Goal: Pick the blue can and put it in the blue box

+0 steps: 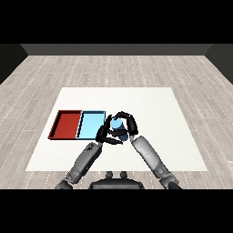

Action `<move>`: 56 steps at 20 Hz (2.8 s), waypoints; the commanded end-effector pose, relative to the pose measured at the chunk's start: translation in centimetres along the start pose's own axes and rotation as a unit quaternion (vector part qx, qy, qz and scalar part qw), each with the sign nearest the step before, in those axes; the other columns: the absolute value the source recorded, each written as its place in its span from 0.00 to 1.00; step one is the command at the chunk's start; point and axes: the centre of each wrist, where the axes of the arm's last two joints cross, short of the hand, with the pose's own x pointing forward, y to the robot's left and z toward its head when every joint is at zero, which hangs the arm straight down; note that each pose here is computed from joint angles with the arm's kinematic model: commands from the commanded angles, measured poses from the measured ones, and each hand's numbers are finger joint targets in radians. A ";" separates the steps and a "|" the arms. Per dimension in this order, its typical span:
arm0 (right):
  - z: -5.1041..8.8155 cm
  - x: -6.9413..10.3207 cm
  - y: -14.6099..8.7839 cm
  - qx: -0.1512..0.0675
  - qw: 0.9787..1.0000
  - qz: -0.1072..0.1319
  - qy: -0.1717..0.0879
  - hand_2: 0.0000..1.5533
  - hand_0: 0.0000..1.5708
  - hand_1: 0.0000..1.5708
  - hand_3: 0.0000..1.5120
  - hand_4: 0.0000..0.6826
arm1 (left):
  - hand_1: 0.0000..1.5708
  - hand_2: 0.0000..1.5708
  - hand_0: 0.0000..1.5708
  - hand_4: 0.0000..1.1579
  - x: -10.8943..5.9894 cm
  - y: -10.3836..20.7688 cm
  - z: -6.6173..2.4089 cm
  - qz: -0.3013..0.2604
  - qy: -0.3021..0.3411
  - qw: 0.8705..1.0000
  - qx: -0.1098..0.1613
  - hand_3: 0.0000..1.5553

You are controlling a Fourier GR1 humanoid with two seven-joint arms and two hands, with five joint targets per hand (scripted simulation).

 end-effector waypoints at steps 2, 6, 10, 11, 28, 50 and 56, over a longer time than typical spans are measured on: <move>-0.9 -0.5 1.9 -0.001 1.000 -0.005 -0.005 0.94 0.93 0.93 0.93 0.89 | 0.00 0.00 0.00 0.00 -0.4 0.9 0.64 0.005 -0.003 1.000 -0.004 0.00; 0.5 -0.6 0.4 -0.009 0.999 -0.035 0.003 0.94 0.93 0.93 0.92 0.90 | 0.00 0.00 0.00 0.00 -0.6 -1.6 -0.60 -0.004 0.003 1.000 -0.006 0.00; 0.2 -0.4 2.1 -0.021 0.998 -0.049 0.015 0.94 0.93 0.93 0.92 0.86 | 0.00 0.00 0.00 0.00 -1.8 -0.5 -1.27 0.020 -0.019 0.999 -0.018 0.00; 1.0 0.0 1.3 -0.015 0.998 -0.069 -0.004 0.94 0.93 0.93 0.92 0.87 | 0.00 0.00 0.00 0.00 -0.9 -1.2 -0.33 0.013 -0.004 1.000 -0.016 0.00; 2.6 -1.0 2.0 -0.015 0.990 -0.137 -0.007 0.93 0.93 0.93 0.92 0.92 | 1.00 1.00 1.00 0.65 -2.0 -4.3 0.30 0.080 0.000 0.995 0.053 0.95; 1.6 0.6 1.2 0.020 0.994 -0.108 0.018 0.00 0.00 0.00 0.00 0.00 | 1.00 1.00 1.00 0.98 -3.7 -2.6 -1.29 0.032 -0.063 0.995 0.070 0.98; 2.3 -1.7 -2.4 -0.018 0.990 -0.139 0.004 0.00 0.00 0.00 0.00 0.00 | 1.00 1.00 1.00 0.99 -2.3 -1.2 -1.39 0.010 -0.063 0.994 0.088 0.98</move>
